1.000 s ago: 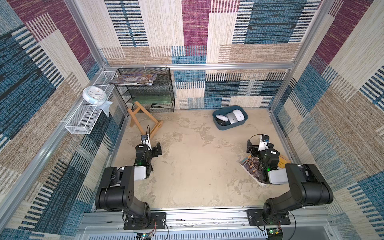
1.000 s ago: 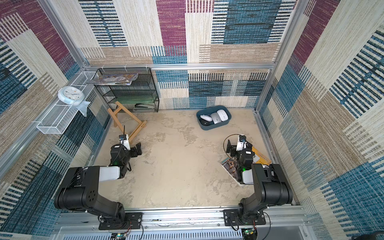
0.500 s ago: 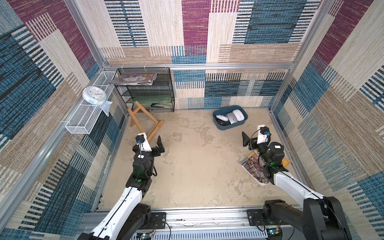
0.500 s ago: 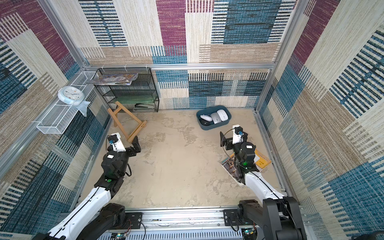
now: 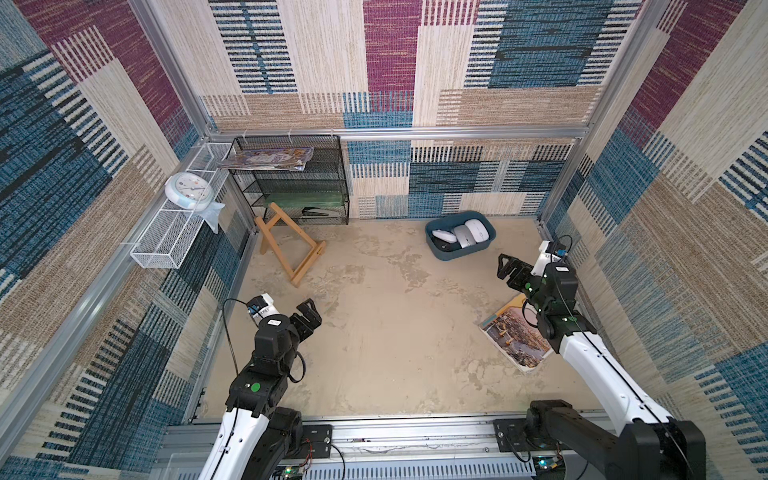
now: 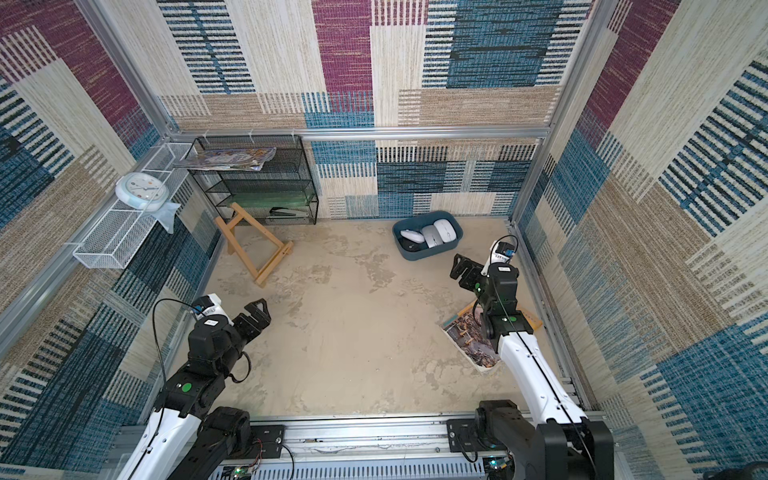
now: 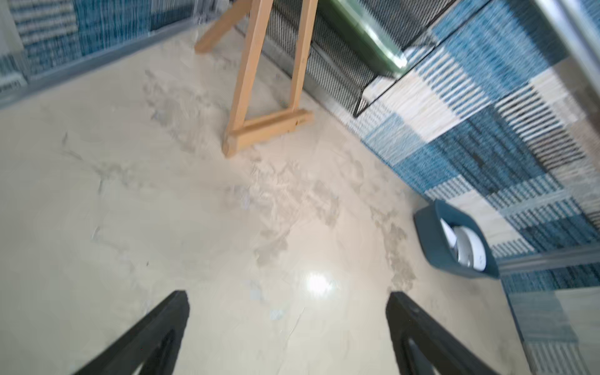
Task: Take out the mouse from the storage box
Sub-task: Move the storage box to the center of the board.
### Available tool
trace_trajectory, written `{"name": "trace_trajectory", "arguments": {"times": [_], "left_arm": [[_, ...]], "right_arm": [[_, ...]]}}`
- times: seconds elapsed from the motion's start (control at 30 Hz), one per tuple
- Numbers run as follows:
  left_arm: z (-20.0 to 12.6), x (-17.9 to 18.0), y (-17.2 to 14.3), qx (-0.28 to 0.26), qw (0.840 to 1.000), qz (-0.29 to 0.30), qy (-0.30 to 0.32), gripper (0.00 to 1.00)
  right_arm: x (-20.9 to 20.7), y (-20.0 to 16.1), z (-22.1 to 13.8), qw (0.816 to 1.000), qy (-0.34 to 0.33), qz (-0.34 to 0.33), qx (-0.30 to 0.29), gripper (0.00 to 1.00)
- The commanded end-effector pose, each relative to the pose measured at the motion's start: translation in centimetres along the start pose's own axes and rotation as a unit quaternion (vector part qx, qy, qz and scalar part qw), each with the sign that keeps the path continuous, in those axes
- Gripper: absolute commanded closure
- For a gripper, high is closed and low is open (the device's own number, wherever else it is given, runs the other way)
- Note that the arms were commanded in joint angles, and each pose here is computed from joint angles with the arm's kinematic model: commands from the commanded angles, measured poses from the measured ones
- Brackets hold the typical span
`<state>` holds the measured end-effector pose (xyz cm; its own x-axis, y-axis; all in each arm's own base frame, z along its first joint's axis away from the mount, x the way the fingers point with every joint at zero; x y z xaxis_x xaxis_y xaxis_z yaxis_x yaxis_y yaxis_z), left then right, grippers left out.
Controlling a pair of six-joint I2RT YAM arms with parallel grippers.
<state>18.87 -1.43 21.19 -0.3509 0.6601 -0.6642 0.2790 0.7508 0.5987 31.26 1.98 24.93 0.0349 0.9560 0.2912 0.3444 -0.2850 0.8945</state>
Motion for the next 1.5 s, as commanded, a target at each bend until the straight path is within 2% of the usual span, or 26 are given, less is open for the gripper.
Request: {"name": "trace_trajectory", "arguments": {"times": [0.0, 0.2, 0.4, 0.57, 0.77, 1.07, 1.47], "left_arm": [[-0.1, 1.8, -1.6, 0.02, 1.0, -0.006, 0.008, 0.01], [-0.4, 2.3, -1.7, -0.001, 1.0, 0.029, -0.007, 0.01], [0.7, 2.7, -2.3, 0.019, 0.997, 0.075, 0.014, 0.01], [1.1, 2.2, -2.3, 0.03, 0.997, 0.078, 0.005, 0.01], [1.3, 2.1, -2.5, 0.034, 0.997, 0.073, -0.003, 0.01], [2.1, 2.8, -3.4, 0.039, 0.998, 0.05, -0.004, 0.01], [2.1, 2.7, -3.3, 0.039, 0.998, 0.057, 0.0, 0.01]], "right_arm": [[0.9, -0.7, 1.3, 0.999, 0.0, -0.017, 0.048, 0.02], [6.3, -0.5, 6.3, 0.986, 0.027, -0.116, 0.118, 0.03], [10.3, -2.4, 13.1, 0.96, 0.022, -0.177, 0.214, 0.06], [12.4, -3.7, 17.7, 0.946, 0.023, -0.199, 0.253, 0.07], [13.9, -4.5, 21.2, 0.941, 0.024, -0.202, 0.271, 0.07], [15.0, -7.1, 23.8, 0.926, 0.032, -0.214, 0.309, 0.08], [16.4, -9.5, 23.1, 0.915, 0.058, -0.222, 0.333, 0.09]]}}
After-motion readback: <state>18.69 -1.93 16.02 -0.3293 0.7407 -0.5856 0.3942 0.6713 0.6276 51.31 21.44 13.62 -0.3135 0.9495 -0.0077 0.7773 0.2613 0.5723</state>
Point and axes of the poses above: each gripper's point midway between its finger pads, its own z axis out along the fingers, its own x axis along the line the jaws close on, y = z × x, the point moved 7 cm from there along -z, back along the fingers, and after that the axes turned 10 degrees about -z, right-handed, at the moved point
